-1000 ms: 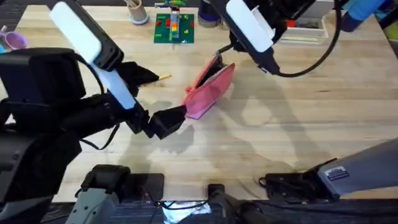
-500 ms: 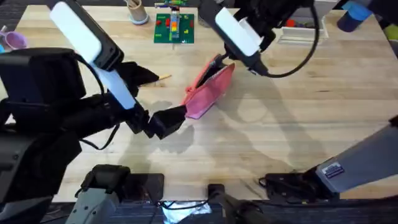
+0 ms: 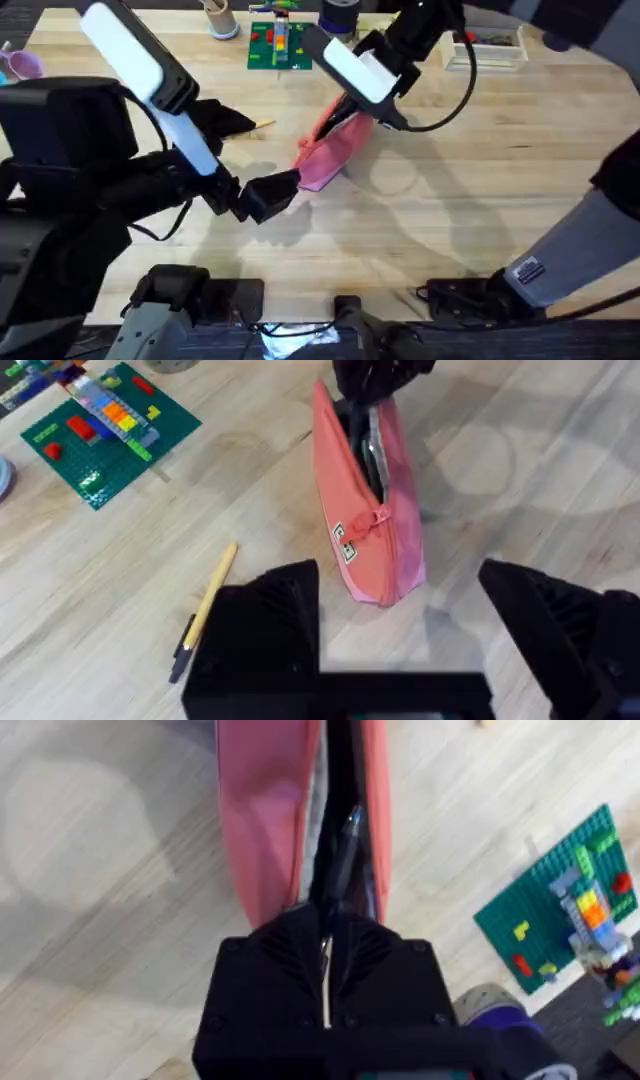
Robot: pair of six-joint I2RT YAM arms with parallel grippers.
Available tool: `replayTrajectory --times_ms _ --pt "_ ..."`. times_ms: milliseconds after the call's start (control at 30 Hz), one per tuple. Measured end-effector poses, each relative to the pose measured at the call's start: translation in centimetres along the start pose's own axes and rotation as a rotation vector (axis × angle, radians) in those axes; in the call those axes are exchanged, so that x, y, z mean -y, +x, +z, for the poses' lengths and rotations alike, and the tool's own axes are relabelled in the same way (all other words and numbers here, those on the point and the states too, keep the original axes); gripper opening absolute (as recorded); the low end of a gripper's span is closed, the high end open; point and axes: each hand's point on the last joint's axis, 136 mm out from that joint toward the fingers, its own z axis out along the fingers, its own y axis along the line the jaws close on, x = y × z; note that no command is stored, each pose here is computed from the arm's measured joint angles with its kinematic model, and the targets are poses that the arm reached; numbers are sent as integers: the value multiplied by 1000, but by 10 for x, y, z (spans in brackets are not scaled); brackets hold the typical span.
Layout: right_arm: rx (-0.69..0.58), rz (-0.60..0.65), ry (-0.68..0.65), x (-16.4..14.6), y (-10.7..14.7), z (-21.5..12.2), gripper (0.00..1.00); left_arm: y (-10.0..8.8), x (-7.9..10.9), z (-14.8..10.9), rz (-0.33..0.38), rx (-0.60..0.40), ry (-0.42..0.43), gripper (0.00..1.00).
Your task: Unzip the bag, pick up the pens from the table one at a time and place them inside, then zip the bag closed.
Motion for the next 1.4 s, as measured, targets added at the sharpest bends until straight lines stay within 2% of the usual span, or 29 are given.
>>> replayTrajectory --times_ms 400,700,1167,1400 --pt "34 -75 -26 8 -31 14 33 0 0 0 0 0 0 994" --pt "157 -92 16 17 -61 14 33 0 0 0 0 0 0 994" --pt "197 -78 -9 10 -68 14 33 0 0 0 0 0 0 993" --pt "229 -55 -63 4 -65 40 33 0 0 0 0 0 0 993"
